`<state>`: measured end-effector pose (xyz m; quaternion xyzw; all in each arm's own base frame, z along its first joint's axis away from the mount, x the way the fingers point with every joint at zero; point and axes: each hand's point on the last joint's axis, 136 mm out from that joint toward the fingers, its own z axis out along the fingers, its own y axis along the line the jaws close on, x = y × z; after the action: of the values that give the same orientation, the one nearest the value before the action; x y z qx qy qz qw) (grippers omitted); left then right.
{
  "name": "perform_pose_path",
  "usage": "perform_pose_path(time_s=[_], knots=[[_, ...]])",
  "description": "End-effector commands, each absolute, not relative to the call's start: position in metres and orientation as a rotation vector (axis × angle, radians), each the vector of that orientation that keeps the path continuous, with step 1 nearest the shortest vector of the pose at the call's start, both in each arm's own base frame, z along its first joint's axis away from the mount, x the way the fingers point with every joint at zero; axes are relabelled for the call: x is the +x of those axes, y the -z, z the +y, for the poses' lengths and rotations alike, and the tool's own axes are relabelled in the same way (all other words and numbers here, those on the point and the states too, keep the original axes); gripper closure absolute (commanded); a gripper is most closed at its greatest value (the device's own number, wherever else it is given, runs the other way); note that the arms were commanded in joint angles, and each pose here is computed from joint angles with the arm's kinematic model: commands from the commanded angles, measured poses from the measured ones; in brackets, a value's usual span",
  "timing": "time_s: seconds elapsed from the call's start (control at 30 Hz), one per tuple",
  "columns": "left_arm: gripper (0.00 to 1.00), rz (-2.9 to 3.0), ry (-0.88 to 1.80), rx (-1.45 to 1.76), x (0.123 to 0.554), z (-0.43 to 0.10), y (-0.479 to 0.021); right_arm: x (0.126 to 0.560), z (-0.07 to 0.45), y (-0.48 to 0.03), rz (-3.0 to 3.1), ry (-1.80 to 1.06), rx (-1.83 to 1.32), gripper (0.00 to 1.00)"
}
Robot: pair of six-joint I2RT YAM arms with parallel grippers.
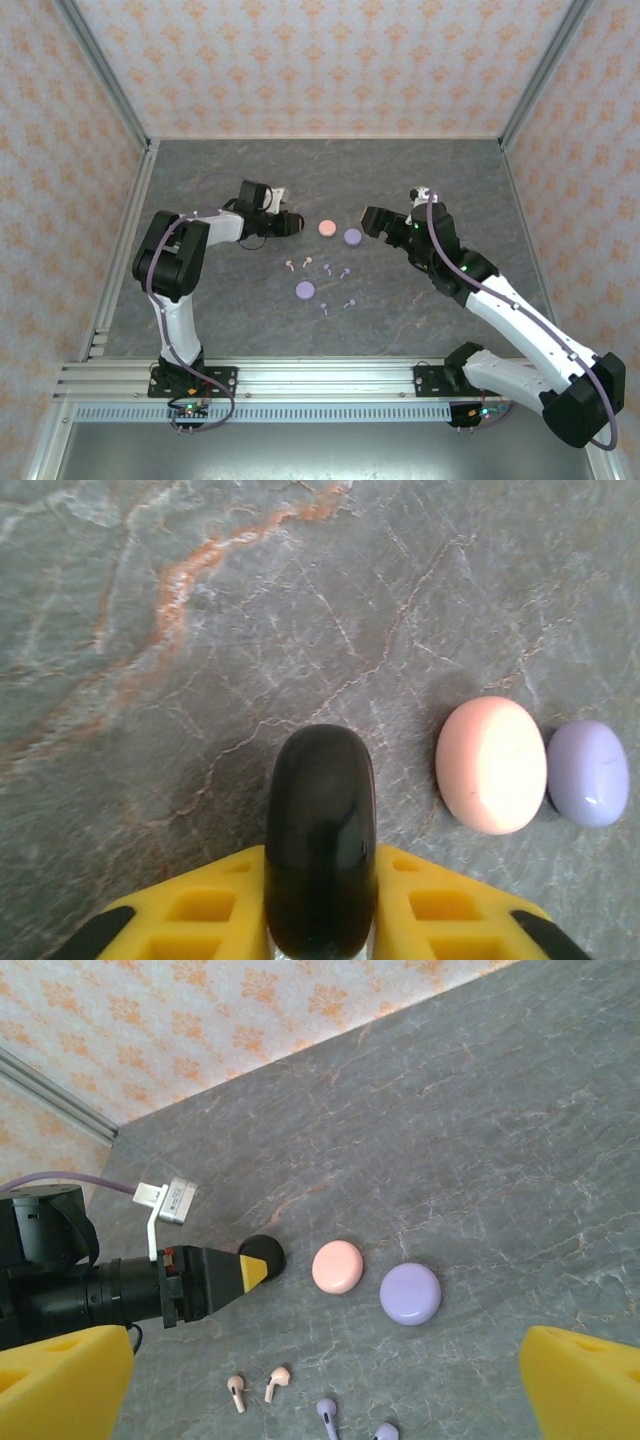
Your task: Insert the wireless bluetooth earbuds into the charging case
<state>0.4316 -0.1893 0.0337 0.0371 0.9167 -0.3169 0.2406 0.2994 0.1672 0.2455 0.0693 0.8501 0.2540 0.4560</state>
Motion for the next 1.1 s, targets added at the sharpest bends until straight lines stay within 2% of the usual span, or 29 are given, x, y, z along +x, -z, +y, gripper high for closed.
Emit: perform_pose_path(time_s=[0.0, 0.23, 0.53, 0.8, 1.07], knots=[[0.69, 2.538, 0.865, 0.095, 0.433, -0.188, -0.032, 0.299, 0.158, -0.252, 2.099, -0.556, 0.163, 0.01], [0.46, 2.526, 0.746, 0.106, 0.432, -0.175, -0.049, 0.294, 0.159, -0.248, 2.151, -0.522, 0.089, 0.01], [0.28, 2.326, 0.672, 0.051, 0.426, -0.151, -0.134, 0.279, 0.193, -0.22, 2.338, -0.517, -0.155, 0.01], [0.1, 2.12, 0.541, -0.095, 0.396, -0.105, -0.205, 0.254, 0.252, -0.173, 2.502, -0.396, -0.528, 0.1], [0.0, 2.001, 0.373, -0.307, 0.355, -0.042, -0.235, 0.228, 0.302, -0.121, 2.578, -0.12, -1.083, 0.15]])
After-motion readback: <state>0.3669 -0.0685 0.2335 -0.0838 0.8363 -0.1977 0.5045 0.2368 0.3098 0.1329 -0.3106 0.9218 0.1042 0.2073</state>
